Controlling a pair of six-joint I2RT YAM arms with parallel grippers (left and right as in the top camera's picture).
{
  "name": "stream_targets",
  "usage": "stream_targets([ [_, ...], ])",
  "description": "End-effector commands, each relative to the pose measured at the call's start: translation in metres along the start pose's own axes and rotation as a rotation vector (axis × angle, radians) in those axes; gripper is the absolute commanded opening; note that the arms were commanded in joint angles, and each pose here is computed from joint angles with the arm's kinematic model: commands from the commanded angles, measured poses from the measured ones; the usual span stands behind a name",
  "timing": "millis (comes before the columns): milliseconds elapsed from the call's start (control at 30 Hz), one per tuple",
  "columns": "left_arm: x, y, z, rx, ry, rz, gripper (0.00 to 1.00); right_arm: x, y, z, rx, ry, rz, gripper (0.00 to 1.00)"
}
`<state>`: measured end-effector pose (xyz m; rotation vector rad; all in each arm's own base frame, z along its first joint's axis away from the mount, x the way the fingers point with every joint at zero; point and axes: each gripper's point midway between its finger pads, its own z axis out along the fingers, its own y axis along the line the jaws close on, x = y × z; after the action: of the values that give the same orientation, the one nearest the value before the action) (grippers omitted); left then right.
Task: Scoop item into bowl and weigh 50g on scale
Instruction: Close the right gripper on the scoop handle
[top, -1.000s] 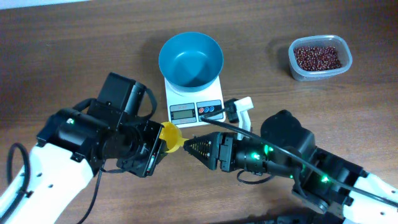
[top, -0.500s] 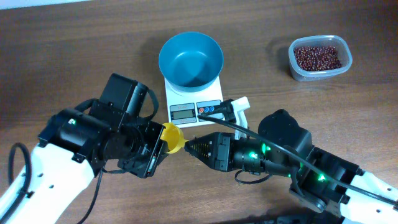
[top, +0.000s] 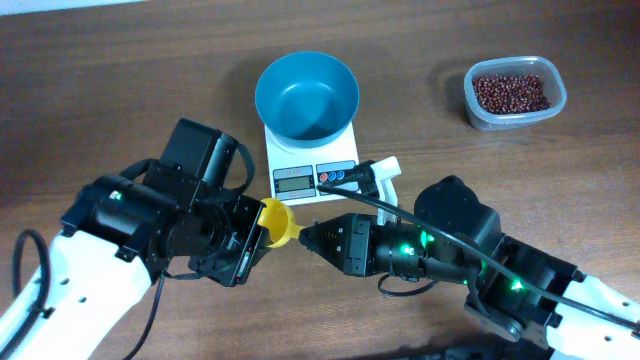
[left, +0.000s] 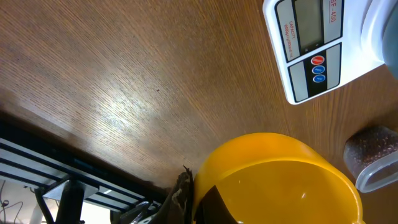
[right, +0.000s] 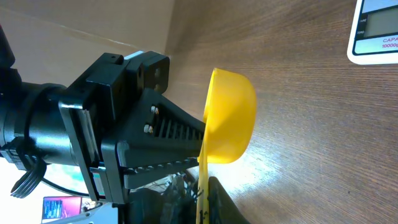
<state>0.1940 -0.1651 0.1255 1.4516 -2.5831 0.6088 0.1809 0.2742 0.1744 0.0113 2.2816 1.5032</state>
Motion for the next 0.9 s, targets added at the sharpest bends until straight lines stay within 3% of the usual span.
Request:
stream_targets([
  [0,0.0021,0.0027,0.0019,-0.012,0.01,0.014,0.0,-0.0004,0.0139,-0.0001,-0.038,0.011,-0.025,0.14],
  [300,0.0026,0.0121,0.0016,-0.05,0.012,0.002,0.0,-0.0004,0.0139,-0.0001,-0.038,0.011,-0.025,0.13],
  [700,0.0025,0.0121,0.0016,-0.05,0.012,0.002,0.0,-0.0004,0.0138,-0.0001,-0.038,0.011,-0.025,0.04],
  [767,0.0025,0.0121,0.0016,-0.05,0.012,0.002,0.09,-0.0004,0.0137,-0.0001,-0.037,0.011,-0.025,0.04],
  [867,0.0018,0.0121,0.0016,-0.05,0.008,0.001,0.38,0.0004,0.0122,-0.0001,-0.032,0.014,-0.047,0.04],
])
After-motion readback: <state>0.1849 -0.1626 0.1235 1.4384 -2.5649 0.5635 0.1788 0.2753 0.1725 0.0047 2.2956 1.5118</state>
